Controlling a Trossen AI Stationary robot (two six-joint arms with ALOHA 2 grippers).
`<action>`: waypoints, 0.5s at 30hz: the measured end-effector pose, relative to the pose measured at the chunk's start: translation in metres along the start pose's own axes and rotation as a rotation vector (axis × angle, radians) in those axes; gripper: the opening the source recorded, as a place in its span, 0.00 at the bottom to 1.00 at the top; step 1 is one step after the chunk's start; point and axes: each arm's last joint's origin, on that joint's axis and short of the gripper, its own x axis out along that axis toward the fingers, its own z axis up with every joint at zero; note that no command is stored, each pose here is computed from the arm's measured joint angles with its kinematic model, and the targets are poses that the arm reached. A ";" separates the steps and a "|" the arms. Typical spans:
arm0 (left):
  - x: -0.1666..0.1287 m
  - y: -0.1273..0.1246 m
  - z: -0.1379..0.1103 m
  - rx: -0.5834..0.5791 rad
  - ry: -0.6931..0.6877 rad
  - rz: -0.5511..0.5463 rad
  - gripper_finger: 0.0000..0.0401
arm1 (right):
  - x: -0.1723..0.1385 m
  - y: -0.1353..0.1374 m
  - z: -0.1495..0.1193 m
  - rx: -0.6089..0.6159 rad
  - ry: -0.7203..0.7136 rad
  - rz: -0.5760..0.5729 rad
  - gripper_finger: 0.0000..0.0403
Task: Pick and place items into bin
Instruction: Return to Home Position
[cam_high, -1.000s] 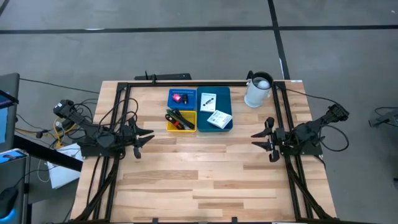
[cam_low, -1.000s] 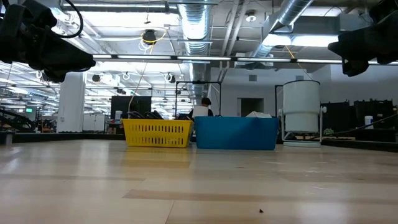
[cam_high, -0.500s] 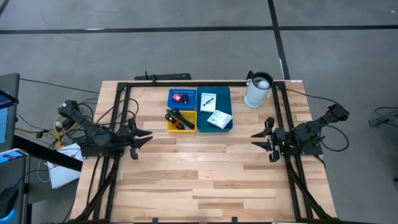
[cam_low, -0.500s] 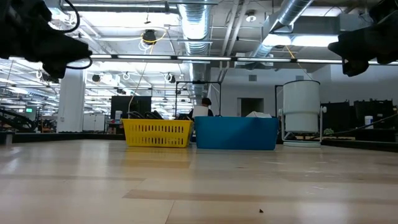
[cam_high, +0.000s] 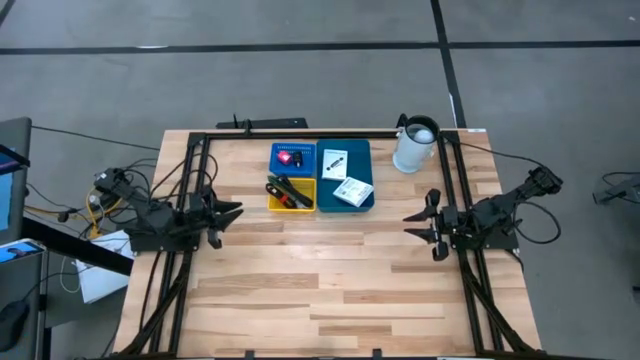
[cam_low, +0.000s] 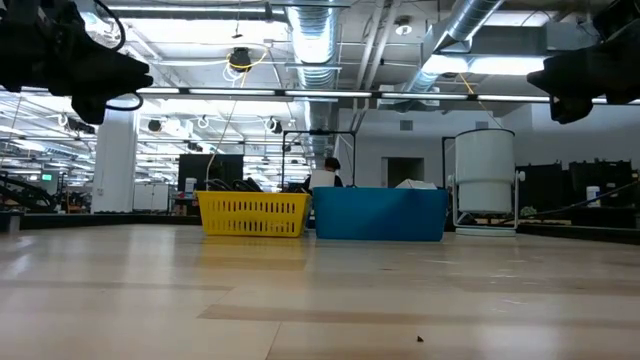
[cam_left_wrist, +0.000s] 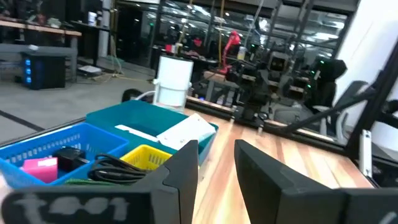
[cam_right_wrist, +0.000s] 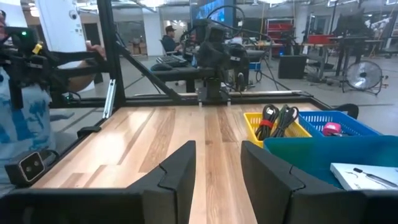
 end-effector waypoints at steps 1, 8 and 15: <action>0.000 0.000 0.000 0.003 0.000 0.007 0.24 | 0.000 0.000 0.000 -0.001 0.002 0.000 0.30; 0.002 0.003 0.000 0.005 -0.007 0.041 0.24 | 0.000 0.000 0.000 -0.001 0.002 0.000 0.30; 0.002 0.003 0.000 0.006 -0.008 0.049 0.24 | 0.000 0.000 0.000 -0.001 0.002 0.000 0.30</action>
